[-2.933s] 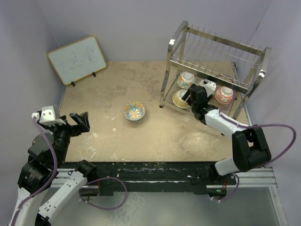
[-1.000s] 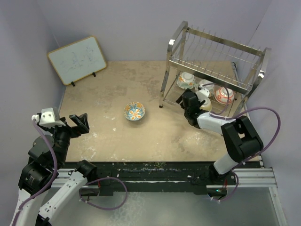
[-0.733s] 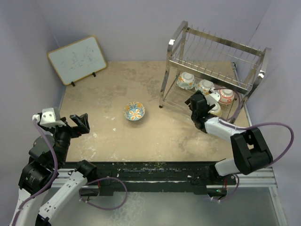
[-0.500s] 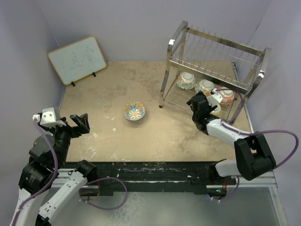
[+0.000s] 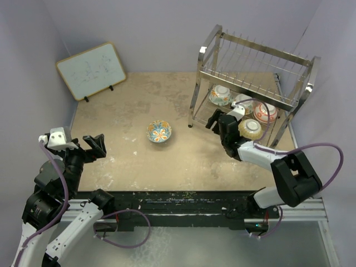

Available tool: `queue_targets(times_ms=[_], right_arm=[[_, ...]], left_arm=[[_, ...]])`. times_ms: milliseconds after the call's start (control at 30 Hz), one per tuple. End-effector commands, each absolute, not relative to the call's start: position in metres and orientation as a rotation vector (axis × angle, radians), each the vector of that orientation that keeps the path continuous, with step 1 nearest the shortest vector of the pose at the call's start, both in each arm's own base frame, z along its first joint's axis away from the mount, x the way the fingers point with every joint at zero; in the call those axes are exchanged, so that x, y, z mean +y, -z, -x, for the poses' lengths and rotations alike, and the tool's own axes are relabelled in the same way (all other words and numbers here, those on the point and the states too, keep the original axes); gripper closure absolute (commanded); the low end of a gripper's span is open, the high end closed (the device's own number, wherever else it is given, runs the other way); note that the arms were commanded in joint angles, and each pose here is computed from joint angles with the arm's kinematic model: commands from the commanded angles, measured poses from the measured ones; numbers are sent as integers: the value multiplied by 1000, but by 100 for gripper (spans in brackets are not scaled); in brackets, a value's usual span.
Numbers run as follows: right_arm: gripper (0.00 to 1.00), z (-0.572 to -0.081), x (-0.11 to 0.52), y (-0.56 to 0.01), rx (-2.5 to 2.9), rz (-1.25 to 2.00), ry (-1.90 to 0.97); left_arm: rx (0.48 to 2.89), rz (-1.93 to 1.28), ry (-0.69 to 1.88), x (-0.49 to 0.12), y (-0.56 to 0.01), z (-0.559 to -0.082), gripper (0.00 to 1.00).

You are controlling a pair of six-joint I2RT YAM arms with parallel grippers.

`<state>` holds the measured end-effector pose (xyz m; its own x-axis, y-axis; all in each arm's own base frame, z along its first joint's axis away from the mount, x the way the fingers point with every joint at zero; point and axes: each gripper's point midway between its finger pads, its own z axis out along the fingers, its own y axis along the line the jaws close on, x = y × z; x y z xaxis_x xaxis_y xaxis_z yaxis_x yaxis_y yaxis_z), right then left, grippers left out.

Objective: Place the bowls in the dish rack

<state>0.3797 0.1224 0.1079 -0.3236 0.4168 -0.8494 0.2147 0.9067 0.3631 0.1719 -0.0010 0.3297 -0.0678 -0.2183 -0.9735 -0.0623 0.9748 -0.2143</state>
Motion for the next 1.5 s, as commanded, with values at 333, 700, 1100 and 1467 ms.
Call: queue_targets(times_ms=[333,700,1100,1467], right_arm=[[24,-383,146,-134,1805,-357,-320],[24,-349,249,-188,1696,32,-438],[26,-339,410,-171,1790,608,-542],[27,-333,439,-106,1968,765,-416]], left_arm=[[1634,209,137,-6,-335,-177,1],[1640,214,148,-10,-332,-182,1],[1607,233,137,2,-344,-171,1],[1601,243,123,8,-343,-165,1]])
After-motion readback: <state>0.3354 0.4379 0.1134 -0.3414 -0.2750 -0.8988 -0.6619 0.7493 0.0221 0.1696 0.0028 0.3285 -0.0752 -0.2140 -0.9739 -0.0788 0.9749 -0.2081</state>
